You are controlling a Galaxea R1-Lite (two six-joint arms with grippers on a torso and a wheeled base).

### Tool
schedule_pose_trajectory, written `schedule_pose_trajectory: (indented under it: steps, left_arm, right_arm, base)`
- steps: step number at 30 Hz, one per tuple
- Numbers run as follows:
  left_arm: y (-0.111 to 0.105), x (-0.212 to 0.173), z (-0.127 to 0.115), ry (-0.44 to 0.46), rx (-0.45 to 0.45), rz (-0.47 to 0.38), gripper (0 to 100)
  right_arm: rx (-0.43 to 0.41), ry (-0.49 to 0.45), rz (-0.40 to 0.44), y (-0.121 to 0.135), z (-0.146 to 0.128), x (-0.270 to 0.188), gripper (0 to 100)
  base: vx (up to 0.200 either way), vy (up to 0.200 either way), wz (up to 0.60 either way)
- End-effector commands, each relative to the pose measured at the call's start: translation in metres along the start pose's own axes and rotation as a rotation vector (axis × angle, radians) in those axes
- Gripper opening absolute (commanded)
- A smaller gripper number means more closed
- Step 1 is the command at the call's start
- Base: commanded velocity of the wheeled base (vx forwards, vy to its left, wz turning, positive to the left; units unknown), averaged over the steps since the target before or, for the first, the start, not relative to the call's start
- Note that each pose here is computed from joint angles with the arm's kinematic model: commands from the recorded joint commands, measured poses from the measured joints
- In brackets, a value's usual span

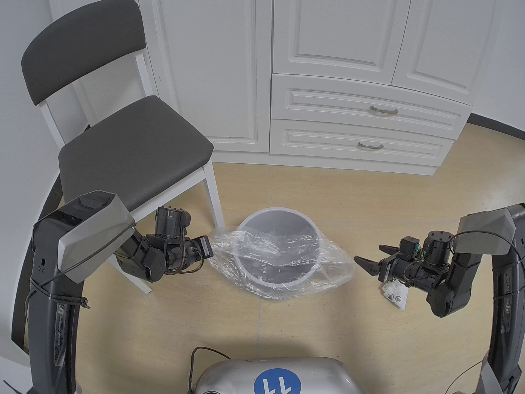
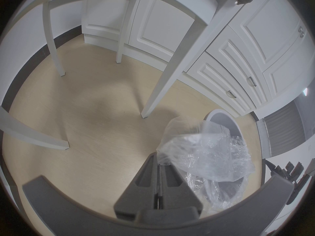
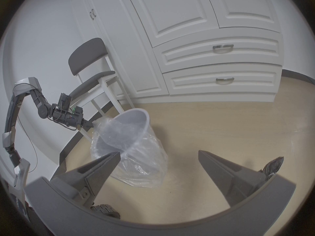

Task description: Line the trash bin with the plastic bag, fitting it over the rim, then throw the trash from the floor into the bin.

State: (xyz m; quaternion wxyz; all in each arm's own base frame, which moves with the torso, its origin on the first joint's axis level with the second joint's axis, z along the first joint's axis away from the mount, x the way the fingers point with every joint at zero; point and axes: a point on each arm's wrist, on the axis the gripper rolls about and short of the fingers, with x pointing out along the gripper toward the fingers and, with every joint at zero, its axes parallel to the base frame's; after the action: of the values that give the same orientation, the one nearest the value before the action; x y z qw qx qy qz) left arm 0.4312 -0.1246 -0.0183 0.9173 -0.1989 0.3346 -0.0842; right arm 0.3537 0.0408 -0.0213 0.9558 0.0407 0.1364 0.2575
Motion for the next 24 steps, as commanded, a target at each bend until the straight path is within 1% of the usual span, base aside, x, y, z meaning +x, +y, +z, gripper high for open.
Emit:
schedule_pose_trajectory:
  steps: [1,2,3,5,6,7,8,9,10,11,12,13,14,15,17,19,20,21,22,24]
  left_arm:
    - [0.0,0.001,-0.001,0.002,0.0,0.0,0]
    - [0.0,0.001,-0.001,0.002,0.002,0.0,0]
    - [0.001,0.001,-0.001,0.002,0.001,0.001,0]
    - [0.0,0.001,0.0,-0.001,0.003,0.002,0]
    - [0.0,0.0,0.0,-0.001,0.004,0.002,0]
    - [0.0,-0.001,0.001,-0.003,0.006,0.0,0]
    - [0.0,-0.001,0.001,-0.003,0.006,0.0,0]
    - [-0.001,-0.002,0.002,-0.005,0.006,0.0,0]
    - [-0.001,-0.003,0.002,-0.006,0.006,-0.001,0]
    - [-0.001,-0.003,0.002,-0.006,0.006,-0.001,0]
    - [-0.001,-0.003,0.002,-0.007,0.006,-0.002,0]
    - [-0.001,-0.002,0.001,-0.005,0.006,0.0,0]
    - [-0.001,-0.002,0.002,-0.005,0.006,0.0,0]
    - [-0.001,-0.002,0.001,-0.003,0.006,0.0,0]
    - [-0.001,-0.002,0.0,-0.001,0.007,0.0,0]
    - [-0.001,-0.002,0.0,-0.001,0.007,0.0,0]
    - [-0.001,-0.002,0.0,-0.001,0.007,0.0,0]
    - [-0.001,-0.002,0.001,-0.003,0.007,-0.001,0]
    - [-0.001,-0.002,0.0,-0.001,0.007,0.0,0]
    - [-0.002,-0.002,0.0,-0.001,0.008,-0.001,0]
  right_arm:
    - [-0.038,-0.079,-0.034,0.008,0.022,0.003,100]
    - [-0.039,-0.085,-0.048,0.011,0.024,0.005,100]
    - [-0.055,-0.109,-0.12,0.024,0.03,0.011,100]
    - [-0.07,-0.145,-0.181,0.04,0.041,0.013,100]
    - [-0.078,-0.166,-0.195,0.05,0.047,0.014,100]
    - [-0.079,-0.155,-0.21,0.064,0.052,0.015,100]
    - [-0.079,-0.152,-0.214,0.067,0.053,0.015,100]
    - [-0.082,-0.138,-0.242,0.085,0.06,0.016,100]
    - [-0.085,-0.134,-0.259,0.096,0.065,0.02,100]
    - [-0.085,-0.134,-0.259,0.096,0.065,0.02,100]
    - [-0.089,-0.125,-0.279,0.109,0.069,0.026,100]
    - [-0.106,-0.111,-0.297,0.126,0.078,0.038,100]
    - [-0.119,-0.107,-0.303,0.131,0.082,0.042,100]
    - [-0.158,-0.09,-0.315,0.139,0.095,0.051,100]
    - [-0.22,-0.033,-0.317,0.154,0.115,0.061,100]
    - [-0.27,0.028,-0.3,0.17,0.131,0.069,100]
    - [-0.27,0.028,-0.3,0.17,0.131,0.069,100]
    - [-0.32,0.078,-0.276,0.184,0.141,0.075,100]
    - [-0.338,0.093,-0.27,0.187,0.143,0.077,100]
    - [-0.422,0.154,-0.242,0.198,0.139,0.087,100]
  base:
    - [0.0,0.0,0.0]
    - [0.0,0.0,0.0]
    - [0.0,0.0,0.0]
    - [0.0,0.0,0.0]
    - [0.0,0.0,0.0]
    - [0.0,0.0,0.0]
    - [0.0,0.0,0.0]
    - [0.0,0.0,0.0]
    - [0.0,0.0,0.0]
    - [0.0,0.0,0.0]
    - [0.0,0.0,0.0]
    - [0.0,0.0,0.0]
    - [0.0,0.0,0.0]
    - [0.0,0.0,0.0]
    - [0.0,0.0,0.0]
    - [0.0,0.0,0.0]
    - [0.0,0.0,0.0]
    - [0.0,0.0,0.0]
    - [0.0,0.0,0.0]
    - [0.0,0.0,0.0]
